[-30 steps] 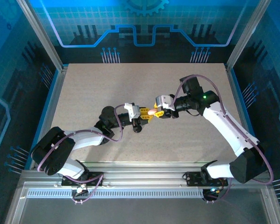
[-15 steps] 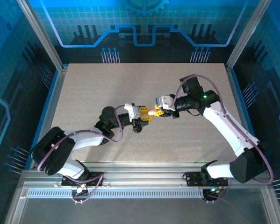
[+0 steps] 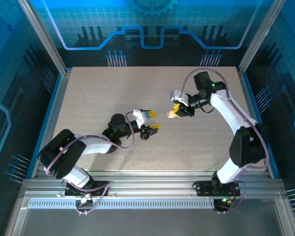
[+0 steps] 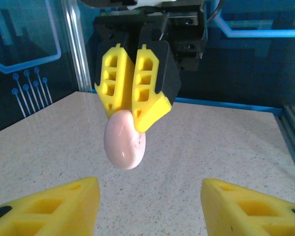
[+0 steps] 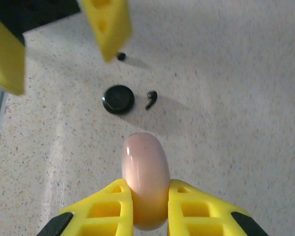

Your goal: Insert the wireless bluetooth earbuds into the charging case

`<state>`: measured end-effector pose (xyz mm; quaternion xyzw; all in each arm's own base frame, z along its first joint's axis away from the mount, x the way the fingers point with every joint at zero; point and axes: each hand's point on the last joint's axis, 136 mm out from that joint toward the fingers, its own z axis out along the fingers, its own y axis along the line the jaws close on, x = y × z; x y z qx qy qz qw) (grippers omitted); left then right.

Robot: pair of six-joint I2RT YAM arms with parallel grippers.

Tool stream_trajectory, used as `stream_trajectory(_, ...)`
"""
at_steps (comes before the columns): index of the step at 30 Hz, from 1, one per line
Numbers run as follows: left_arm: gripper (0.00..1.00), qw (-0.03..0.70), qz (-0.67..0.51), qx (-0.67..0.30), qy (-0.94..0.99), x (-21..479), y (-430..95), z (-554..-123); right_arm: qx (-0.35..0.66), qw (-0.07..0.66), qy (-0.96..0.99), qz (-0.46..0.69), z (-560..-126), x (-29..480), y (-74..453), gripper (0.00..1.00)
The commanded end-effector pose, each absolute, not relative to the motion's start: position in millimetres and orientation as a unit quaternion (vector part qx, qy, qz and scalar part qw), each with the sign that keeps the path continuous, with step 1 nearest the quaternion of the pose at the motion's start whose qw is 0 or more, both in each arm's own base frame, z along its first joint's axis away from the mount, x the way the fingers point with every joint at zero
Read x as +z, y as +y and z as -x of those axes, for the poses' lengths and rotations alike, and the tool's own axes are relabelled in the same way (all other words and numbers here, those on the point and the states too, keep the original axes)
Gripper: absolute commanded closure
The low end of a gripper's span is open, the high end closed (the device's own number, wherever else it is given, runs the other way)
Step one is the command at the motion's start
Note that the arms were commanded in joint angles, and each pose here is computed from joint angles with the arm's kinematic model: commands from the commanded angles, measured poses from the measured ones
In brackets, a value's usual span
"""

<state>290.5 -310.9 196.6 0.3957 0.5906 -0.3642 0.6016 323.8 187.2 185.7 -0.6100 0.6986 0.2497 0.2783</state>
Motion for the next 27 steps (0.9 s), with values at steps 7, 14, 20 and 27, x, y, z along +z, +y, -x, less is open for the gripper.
stream_trajectory(7,0.46,0.593,-0.412,-0.332,0.607,185.5,-317.0,-304.7,0.257,0.126,0.838,0.464,-345.7,130.8,123.1,0.87)
stream_trajectory(14,0.45,0.58,-0.424,-0.321,0.618,175.1,-320.0,-309.0,0.246,0.063,0.874,0.415,-358.2,101.5,92.8,0.86)
stream_trajectory(20,0.45,0.574,-0.429,-0.32,0.62,171.5,-323.7,-312.9,0.24,0.017,0.888,0.391,-367.9,79.0,80.0,0.86)
stream_trajectory(27,0.46,0.569,-0.441,-0.315,0.618,170.7,-327.2,-314.9,0.232,-0.017,0.898,0.374,-374.4,62.6,69.8,0.86)
